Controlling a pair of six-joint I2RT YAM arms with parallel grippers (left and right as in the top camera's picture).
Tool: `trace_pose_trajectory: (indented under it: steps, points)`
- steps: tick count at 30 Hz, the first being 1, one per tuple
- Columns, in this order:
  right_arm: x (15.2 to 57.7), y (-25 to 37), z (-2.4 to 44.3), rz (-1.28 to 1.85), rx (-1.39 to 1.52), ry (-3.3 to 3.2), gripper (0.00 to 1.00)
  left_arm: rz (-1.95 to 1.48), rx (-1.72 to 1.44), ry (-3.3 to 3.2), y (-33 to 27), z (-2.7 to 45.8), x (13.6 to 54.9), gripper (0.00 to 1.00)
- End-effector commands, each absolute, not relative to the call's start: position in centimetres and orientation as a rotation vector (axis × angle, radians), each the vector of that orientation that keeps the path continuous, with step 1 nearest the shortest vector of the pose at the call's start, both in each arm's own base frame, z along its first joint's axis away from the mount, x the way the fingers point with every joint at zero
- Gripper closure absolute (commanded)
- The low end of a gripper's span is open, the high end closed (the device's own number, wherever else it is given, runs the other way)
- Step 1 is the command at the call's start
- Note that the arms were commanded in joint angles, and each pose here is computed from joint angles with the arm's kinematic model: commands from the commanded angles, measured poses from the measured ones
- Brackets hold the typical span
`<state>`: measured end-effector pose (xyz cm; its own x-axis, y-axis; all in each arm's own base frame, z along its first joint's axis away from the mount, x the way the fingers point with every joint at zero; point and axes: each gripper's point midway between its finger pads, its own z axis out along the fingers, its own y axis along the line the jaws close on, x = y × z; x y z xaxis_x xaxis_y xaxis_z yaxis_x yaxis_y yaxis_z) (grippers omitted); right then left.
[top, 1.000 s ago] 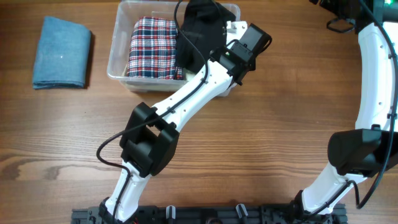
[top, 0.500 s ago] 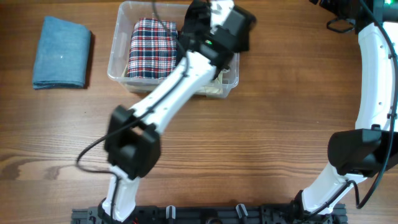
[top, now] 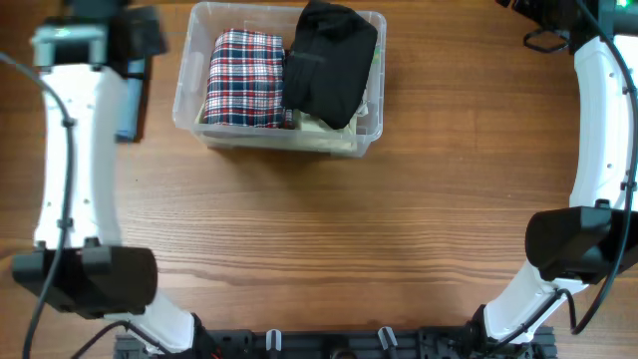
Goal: Pack container
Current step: 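Move the left gripper to the blue denim cloth and grasp it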
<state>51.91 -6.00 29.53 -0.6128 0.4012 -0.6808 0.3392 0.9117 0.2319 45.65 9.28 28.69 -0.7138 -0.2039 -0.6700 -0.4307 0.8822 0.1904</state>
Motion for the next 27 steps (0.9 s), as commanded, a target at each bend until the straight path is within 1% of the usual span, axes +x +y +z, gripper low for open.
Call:
trace_pose_trajectory:
  steps: [1,5,7,11,16,20,27]
  points:
    - [52.1,-6.1,29.1,0.090,0.538,2.286,0.00,0.525,-0.567,2.424,14.8,25.8,45.5,0.00]
    - [52.1,-6.1,29.1,0.089,0.538,2.286,0.00,0.611,-0.564,2.502,17.2,20.2,47.7,0.00]
    - [52.1,-6.1,29.1,0.089,0.537,2.287,0.00,0.637,-0.528,2.544,17.6,17.1,49.0,0.00]
    - [52.1,-6.1,29.1,0.089,0.537,2.287,0.00,0.677,-0.486,2.633,18.0,11.3,50.2,0.00]
    - [52.1,-6.1,29.1,0.090,0.538,2.286,0.00,0.703,-0.379,2.699,18.0,7.0,51.2,0.00]
    - [52.1,-6.1,29.1,0.089,0.537,2.287,0.00,0.718,-0.284,2.731,17.2,4.9,51.9,0.00]
    - [52.1,-6.1,29.1,0.090,0.538,2.286,0.00,0.778,-0.238,2.804,17.5,1.2,51.2,0.01]
